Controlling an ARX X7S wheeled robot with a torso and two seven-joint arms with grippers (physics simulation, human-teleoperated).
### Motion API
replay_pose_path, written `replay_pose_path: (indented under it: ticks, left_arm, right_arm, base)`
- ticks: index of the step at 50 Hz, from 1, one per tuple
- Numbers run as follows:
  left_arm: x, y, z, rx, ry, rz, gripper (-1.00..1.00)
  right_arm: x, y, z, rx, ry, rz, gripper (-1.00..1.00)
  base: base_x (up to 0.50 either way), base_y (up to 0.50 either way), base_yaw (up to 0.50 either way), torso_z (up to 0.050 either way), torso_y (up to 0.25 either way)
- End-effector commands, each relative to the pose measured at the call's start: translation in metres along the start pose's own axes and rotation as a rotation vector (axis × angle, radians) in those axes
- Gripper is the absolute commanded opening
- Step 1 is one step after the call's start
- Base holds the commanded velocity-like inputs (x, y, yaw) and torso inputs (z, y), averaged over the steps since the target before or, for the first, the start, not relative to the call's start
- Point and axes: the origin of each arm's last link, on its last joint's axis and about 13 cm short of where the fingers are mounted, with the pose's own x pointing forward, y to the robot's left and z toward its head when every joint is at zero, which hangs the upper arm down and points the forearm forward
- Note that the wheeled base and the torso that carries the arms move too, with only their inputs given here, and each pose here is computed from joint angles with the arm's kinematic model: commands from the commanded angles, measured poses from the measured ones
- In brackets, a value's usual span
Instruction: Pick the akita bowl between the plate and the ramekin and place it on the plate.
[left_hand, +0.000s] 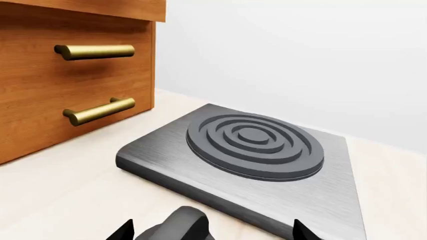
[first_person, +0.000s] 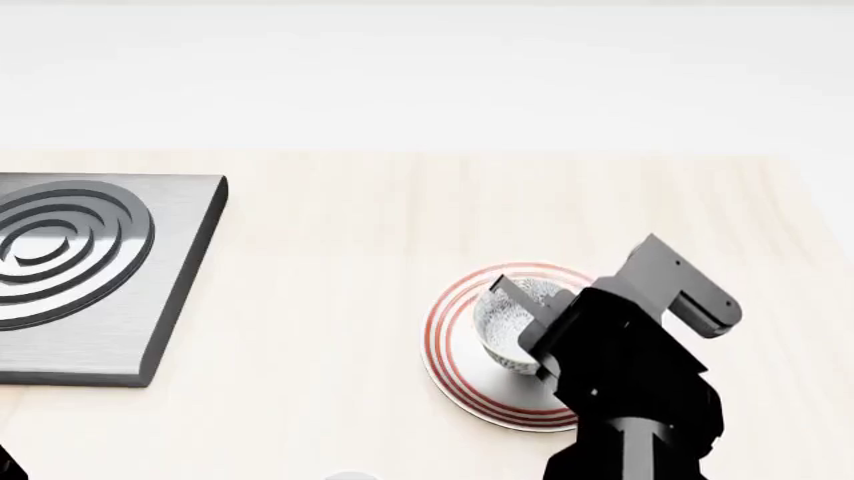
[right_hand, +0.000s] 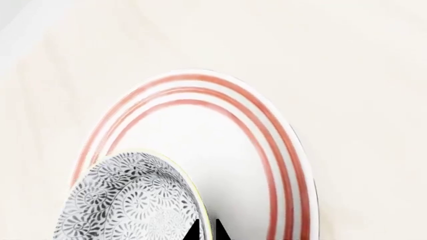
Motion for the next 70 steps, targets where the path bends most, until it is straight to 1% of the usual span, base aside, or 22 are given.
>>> replay_pose_path:
  ticks: [1, 15, 16, 17, 31, 35, 36, 38, 45, 54, 55, 68, 70]
  left_arm:
    - [0.0, 0.0, 0.0, -0.001, 0.0, 0.0, 1.0]
    - [0.0, 0.0, 0.001, 0.001, -0.002, 0.001, 1.0]
    - [-0.001, 0.0, 0.001, 0.001, -0.002, 0.001, 1.0]
    - [-0.001, 0.0, 0.001, 0.001, -0.002, 0.002, 1.0]
    - [-0.001, 0.0, 0.0, 0.002, -0.003, 0.002, 1.0]
    - [-0.001, 0.0, 0.0, 0.003, -0.003, 0.002, 1.0]
    - [-0.001, 0.0, 0.0, 0.004, -0.004, 0.002, 1.0]
    - [-0.001, 0.0, 0.0, 0.003, -0.004, 0.002, 1.0]
    - [-0.001, 0.0, 0.0, 0.003, -0.004, 0.001, 1.0]
    - [0.0, 0.0, 0.0, 0.003, -0.005, 0.001, 1.0]
    - [0.0, 0.0, 0.0, 0.004, -0.005, 0.001, 1.0]
    - [0.0, 0.0, 0.0, 0.004, -0.005, 0.0, 1.0]
    - [-0.001, 0.0, 0.001, 0.005, -0.006, 0.0, 1.0]
  right_arm:
    - [0.001, -0.001, -0.001, 0.018, 0.006, 0.009, -1.0]
    - [0.004, -0.005, -0.003, 0.02, 0.003, 0.014, -1.0]
    - [0.004, -0.005, -0.003, 0.019, 0.004, 0.012, 1.0]
    - [0.004, -0.005, -0.004, 0.008, 0.004, 0.018, 1.0]
    - [0.003, -0.005, -0.001, 0.007, -0.008, 0.044, 1.0]
    - [0.001, -0.004, 0.003, -0.028, -0.035, 0.051, 1.0]
    - [0.002, -0.005, 0.004, -0.054, -0.05, 0.044, 1.0]
    - [0.001, -0.004, 0.007, -0.052, -0.059, 0.05, 1.0]
    - [-0.001, -0.003, 0.014, -0.111, -0.113, 0.039, 1.0]
    - [-0.007, 0.001, 0.024, -0.139, -0.163, 0.064, 1.0]
    - [-0.008, 0.001, 0.024, -0.157, -0.185, 0.061, 1.0]
    - [-0.041, -0.006, 0.016, -0.207, -0.263, 0.142, 1.0]
    - [-0.047, -0.009, 0.012, -0.232, -0.287, 0.149, 1.0]
  base:
    - [0.0, 0.0, 0.0, 0.0, 0.0]
    - [0.0, 0.0, 0.0, 0.0, 0.001]
    - [0.0, 0.0, 0.0, 0.0, 0.0]
    - [0.0, 0.0, 0.0, 0.0, 0.0]
    - [0.0, 0.0, 0.0, 0.0, 0.0]
    - [0.0, 0.0, 0.0, 0.0, 0.0]
    - [0.0, 0.0, 0.0, 0.0, 0.0]
    - [0.0, 0.0, 0.0, 0.0, 0.0]
    - [0.0, 0.0, 0.0, 0.0, 0.0]
    - [0.0, 0.0, 0.0, 0.0, 0.0]
    - [0.0, 0.0, 0.0, 0.0, 0.0]
    - [0.0, 0.0, 0.0, 0.0, 0.0]
    - [0.0, 0.0, 0.0, 0.0, 0.0]
